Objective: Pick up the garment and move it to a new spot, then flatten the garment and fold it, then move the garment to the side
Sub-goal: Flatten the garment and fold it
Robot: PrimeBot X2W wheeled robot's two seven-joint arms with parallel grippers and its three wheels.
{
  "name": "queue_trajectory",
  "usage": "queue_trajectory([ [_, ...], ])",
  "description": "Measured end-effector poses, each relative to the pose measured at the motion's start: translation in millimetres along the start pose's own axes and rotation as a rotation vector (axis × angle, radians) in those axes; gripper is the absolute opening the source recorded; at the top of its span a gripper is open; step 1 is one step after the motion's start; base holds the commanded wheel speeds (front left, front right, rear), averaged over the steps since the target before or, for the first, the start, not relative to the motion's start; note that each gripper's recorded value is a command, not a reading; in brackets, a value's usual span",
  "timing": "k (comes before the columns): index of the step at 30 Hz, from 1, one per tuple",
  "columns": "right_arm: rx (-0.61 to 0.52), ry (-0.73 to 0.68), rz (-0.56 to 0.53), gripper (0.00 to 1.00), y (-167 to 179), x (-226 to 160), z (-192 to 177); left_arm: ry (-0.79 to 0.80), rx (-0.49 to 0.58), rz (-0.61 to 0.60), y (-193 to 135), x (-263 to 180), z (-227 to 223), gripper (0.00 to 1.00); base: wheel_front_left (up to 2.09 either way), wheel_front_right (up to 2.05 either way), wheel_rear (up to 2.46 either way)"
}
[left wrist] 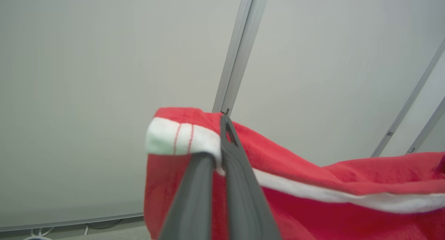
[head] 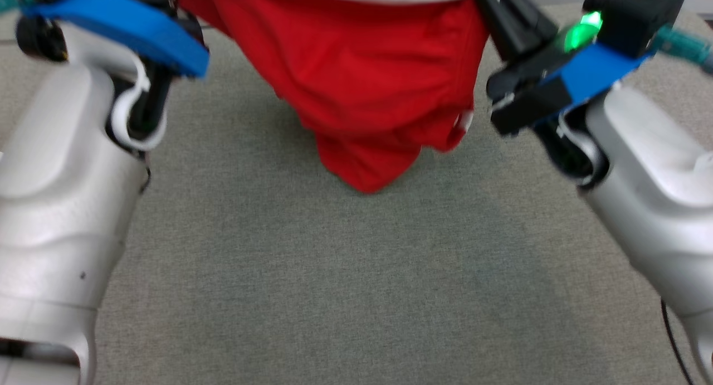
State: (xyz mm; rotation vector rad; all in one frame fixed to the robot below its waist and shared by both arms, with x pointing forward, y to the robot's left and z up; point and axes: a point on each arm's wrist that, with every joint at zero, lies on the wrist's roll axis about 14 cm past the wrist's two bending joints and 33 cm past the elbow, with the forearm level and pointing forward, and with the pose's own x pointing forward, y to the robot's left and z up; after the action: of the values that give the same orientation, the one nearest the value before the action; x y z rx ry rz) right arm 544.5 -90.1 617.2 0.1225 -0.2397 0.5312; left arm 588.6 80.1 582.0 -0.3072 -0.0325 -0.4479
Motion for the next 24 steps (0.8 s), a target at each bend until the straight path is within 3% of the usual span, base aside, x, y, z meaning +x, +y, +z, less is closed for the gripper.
queue_trajectory([
  [6, -0.092, -0.119, -0.001, 0.00, -30, 65, 54, -0.123, 0.047, -0.043, -6, 60, 68, 0.00, 0.00, 0.00, 0.00],
  [12, -0.163, -0.212, 0.005, 0.00, -44, 100, 97, -0.261, 0.018, -0.079, -20, 88, 117, 0.00, 0.00, 0.00, 0.00],
  [15, -0.154, -0.167, 0.032, 0.00, -38, 104, 77, -0.274, 0.002, -0.083, -19, 90, 113, 0.00, 0.00, 0.00, 0.00],
  [18, -0.148, -0.090, 0.063, 0.00, -32, 97, 44, -0.293, -0.115, -0.068, -12, 85, 95, 0.00, 0.00, 0.00, 0.00],
  [24, -0.063, 0.109, 0.084, 0.00, -21, 49, -51, -0.114, -0.172, 0.030, 24, 43, -16, 0.00, 0.00, 0.00, 0.00],
])
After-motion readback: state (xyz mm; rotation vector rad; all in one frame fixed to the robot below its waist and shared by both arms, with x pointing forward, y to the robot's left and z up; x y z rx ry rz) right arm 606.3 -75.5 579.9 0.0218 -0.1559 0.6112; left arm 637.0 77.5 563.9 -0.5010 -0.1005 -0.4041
